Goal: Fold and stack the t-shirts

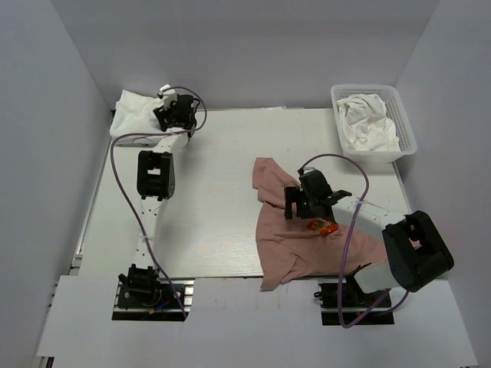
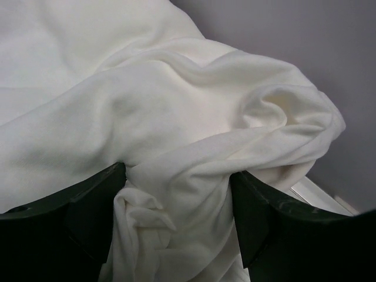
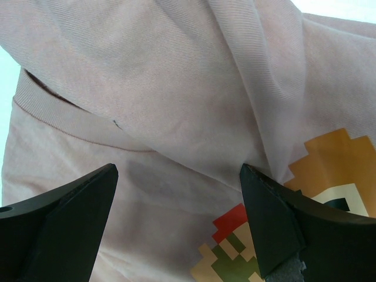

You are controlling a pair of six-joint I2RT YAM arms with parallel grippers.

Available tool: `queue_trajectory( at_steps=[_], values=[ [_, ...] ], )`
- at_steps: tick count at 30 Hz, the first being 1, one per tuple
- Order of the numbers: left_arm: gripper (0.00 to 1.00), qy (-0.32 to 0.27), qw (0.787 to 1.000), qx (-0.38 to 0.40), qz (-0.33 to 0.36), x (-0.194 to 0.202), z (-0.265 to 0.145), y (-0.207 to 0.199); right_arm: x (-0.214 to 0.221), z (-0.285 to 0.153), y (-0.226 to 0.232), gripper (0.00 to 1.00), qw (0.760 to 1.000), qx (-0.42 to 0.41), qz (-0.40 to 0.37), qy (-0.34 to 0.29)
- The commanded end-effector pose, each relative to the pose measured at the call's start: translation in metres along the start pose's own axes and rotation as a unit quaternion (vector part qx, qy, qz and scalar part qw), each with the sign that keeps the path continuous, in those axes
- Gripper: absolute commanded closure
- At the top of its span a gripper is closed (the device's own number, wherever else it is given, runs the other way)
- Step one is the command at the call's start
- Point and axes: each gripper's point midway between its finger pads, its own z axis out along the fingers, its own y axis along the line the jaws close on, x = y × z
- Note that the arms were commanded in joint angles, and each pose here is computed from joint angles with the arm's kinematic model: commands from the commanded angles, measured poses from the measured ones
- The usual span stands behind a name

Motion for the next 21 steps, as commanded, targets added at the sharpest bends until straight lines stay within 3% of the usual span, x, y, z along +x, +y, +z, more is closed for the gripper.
queue_trajectory(
  at_steps=[1,5,11,15,21],
  values=[
    [0.19,0.031,0.997,-0.072,0.026,0.016,0.023,0.054,-0.015,-0.003,0.008,0.10,1.000,-0.013,-0.002,-0.014],
    [0.18,0.028,0.997,-0.061,0.026,0.014,0.030,0.052,-0.017,-0.004,0.009,0.10,1.000,-0.016,0.001,-0.016],
    [0.01,0.034,0.999,-0.010,0.029,0.011,0.029,0.042,-0.022,-0.003,0.012,0.10,1.000,-0.017,-0.002,-0.020],
    [0.01,0.031,0.999,0.042,-0.001,-0.029,0.011,0.028,-0.030,-0.005,0.017,0.10,0.999,-0.029,-0.007,-0.030],
    [0.01,-0.015,0.990,0.135,-0.037,-0.148,-0.047,-0.003,-0.054,-0.014,0.028,0.10,0.997,-0.048,-0.013,-0.067]
  ],
)
